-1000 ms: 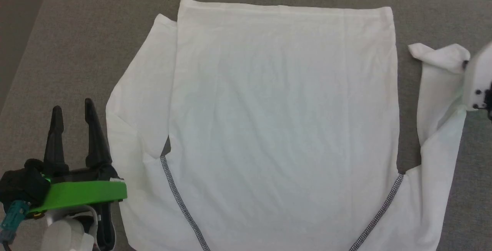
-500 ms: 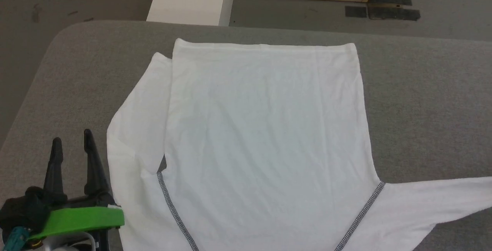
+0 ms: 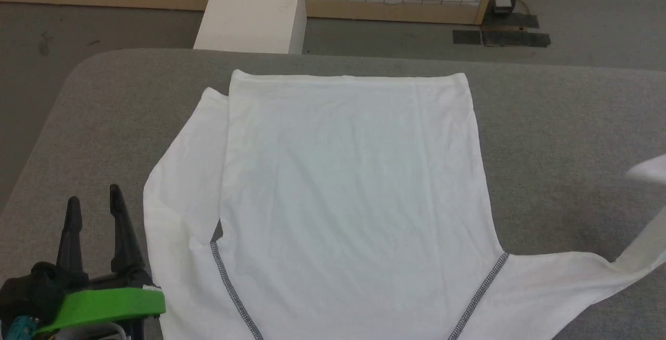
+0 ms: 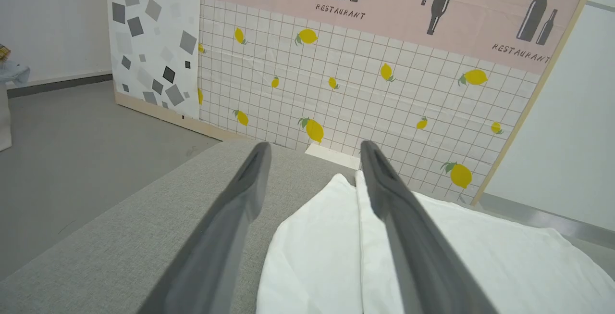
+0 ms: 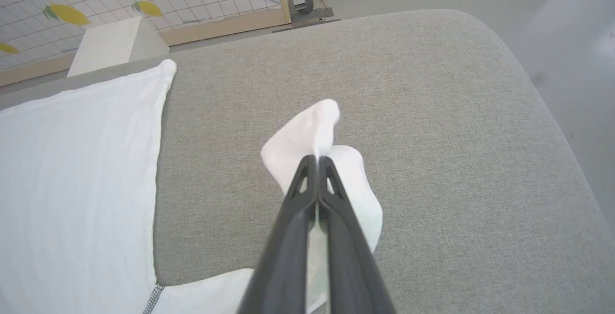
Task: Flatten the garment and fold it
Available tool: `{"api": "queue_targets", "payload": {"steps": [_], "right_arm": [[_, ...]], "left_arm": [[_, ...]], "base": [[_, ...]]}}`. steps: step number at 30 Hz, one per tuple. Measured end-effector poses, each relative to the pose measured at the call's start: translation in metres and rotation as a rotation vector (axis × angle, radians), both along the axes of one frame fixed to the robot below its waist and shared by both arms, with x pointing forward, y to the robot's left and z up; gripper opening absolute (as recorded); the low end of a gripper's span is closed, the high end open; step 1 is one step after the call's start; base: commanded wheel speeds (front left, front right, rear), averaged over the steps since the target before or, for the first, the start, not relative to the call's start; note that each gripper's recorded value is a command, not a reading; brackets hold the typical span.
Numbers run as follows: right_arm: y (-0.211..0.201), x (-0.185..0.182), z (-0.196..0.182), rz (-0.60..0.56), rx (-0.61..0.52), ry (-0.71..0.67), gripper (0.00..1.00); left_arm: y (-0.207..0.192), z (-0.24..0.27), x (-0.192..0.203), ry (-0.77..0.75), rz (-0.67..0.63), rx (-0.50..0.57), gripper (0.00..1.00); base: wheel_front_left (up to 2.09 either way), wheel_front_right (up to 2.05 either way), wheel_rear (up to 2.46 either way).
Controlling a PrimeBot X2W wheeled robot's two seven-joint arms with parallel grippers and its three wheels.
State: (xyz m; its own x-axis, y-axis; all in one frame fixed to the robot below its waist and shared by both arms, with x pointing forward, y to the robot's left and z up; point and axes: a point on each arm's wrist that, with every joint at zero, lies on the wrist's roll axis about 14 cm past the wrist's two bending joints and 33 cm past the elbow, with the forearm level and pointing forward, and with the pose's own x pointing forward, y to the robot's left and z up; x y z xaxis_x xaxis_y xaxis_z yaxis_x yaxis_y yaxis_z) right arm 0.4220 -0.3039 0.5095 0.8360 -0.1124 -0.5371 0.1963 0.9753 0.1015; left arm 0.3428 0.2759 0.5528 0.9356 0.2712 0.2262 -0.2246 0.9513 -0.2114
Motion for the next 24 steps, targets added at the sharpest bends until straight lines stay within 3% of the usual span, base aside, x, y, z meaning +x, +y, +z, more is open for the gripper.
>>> {"api": "queue_targets", "payload": {"steps": [14, 24], "right_arm": [[0.220, -0.053, 0.020, 0.738, 0.193, 0.097, 0.00], [0.334, -0.070, 0.012, 1.028, 0.284, 0.095, 0.00]], "left_arm": [[0.009, 0.009, -0.032, -0.031, 0.039, -0.004, 1.00], [0.011, 0.008, -0.040, -0.027, 0.052, -0.007, 1.00]], "base": [[0.00, 0.00, 0.00], [0.00, 0.00, 0.00]]}}
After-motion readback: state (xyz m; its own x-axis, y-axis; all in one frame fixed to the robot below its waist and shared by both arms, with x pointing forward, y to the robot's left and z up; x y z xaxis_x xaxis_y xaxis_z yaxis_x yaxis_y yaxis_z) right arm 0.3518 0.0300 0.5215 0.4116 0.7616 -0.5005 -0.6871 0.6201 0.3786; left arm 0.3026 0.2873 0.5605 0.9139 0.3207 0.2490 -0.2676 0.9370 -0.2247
